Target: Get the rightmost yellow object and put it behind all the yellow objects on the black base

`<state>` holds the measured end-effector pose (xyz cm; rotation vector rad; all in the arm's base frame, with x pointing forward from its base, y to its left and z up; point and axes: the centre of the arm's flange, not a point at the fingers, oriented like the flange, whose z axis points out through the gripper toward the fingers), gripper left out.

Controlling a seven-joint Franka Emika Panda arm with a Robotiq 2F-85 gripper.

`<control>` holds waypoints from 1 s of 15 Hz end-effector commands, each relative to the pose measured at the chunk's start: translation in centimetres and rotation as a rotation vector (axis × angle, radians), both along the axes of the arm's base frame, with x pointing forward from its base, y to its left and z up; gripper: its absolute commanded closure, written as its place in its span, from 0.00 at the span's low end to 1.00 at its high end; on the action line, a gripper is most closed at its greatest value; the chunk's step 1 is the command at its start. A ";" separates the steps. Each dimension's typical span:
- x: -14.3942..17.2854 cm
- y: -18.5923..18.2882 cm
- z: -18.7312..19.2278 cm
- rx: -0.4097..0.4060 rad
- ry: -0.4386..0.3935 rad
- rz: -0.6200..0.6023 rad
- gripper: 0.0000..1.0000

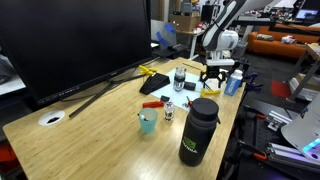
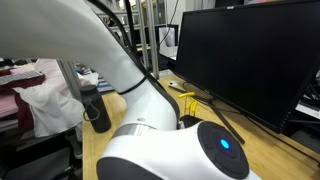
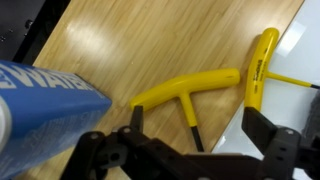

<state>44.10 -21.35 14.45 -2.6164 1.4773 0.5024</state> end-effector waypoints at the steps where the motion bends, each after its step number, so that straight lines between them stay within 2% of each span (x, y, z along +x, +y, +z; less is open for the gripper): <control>1: 0.2 -1.1 -0.2 -0.004 0.009 0.009 0.00; 9: -0.2 -1.8 -1.2 -0.010 0.038 0.008 0.00; 10: -0.1 -1.9 -1.2 -0.014 0.039 0.012 0.03; 11: 0.0 -1.9 -1.1 -0.018 0.040 0.018 0.26; 13: 0.2 -1.9 -1.0 -0.021 0.037 0.026 0.32; 15: 0.5 -1.9 -0.9 -0.020 0.032 0.028 0.46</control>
